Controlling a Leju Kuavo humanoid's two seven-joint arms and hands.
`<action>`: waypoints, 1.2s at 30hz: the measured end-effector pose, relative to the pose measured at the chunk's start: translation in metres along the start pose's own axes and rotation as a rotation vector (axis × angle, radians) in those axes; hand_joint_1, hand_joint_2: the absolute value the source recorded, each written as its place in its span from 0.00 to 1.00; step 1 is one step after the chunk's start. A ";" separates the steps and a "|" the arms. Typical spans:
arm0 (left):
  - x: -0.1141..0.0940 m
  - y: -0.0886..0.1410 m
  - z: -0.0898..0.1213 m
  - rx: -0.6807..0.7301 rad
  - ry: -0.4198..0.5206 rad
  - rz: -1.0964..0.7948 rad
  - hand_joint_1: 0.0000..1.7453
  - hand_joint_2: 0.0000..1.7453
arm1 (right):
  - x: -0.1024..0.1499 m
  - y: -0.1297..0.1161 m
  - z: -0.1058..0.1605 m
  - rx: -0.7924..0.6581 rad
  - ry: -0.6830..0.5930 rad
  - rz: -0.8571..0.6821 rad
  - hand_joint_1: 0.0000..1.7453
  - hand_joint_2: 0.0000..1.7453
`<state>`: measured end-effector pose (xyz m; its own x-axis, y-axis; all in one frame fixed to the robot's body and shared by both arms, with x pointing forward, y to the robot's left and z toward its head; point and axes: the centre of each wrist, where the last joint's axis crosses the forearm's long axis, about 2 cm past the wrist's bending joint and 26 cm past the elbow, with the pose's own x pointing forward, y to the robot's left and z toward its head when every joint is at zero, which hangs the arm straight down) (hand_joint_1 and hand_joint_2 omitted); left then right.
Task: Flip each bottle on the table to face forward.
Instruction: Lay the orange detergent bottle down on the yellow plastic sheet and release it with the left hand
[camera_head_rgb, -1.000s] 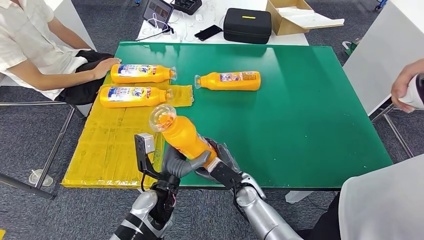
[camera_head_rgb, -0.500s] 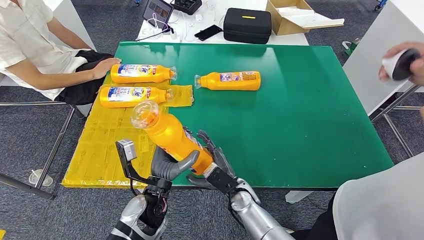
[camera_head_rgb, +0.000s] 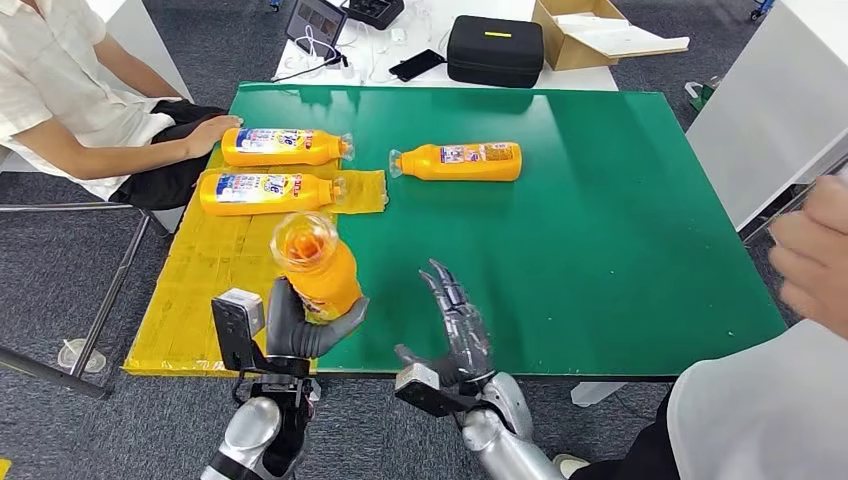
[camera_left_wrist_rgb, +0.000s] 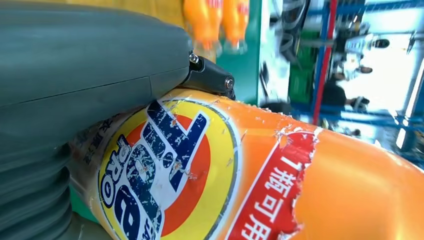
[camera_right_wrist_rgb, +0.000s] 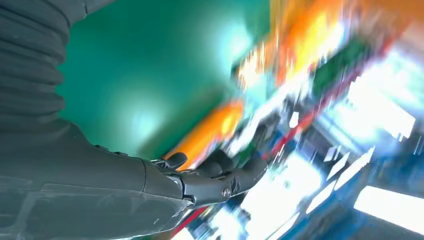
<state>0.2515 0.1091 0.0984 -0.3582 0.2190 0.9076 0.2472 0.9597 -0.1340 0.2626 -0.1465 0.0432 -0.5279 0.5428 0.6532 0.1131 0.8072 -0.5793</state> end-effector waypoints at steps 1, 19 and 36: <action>0.000 0.005 0.003 0.000 -0.002 -0.050 1.00 1.00 | 0.000 -0.009 -0.001 -0.071 0.023 -0.001 0.00 1.00; -0.028 0.067 -0.008 -0.254 0.107 -0.964 1.00 1.00 | 0.019 -0.088 -0.007 -0.561 0.054 -0.116 0.00 1.00; -0.048 0.089 -0.028 -0.475 0.301 -1.020 1.00 1.00 | 0.015 -0.072 -0.009 -0.466 0.041 -0.133 0.00 1.00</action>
<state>0.3164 0.1789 0.0539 -0.3732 -0.7282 0.5749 0.3032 0.4899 0.8174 0.2545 -0.1941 0.0990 -0.5310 0.4292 0.7306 0.4168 0.8830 -0.2158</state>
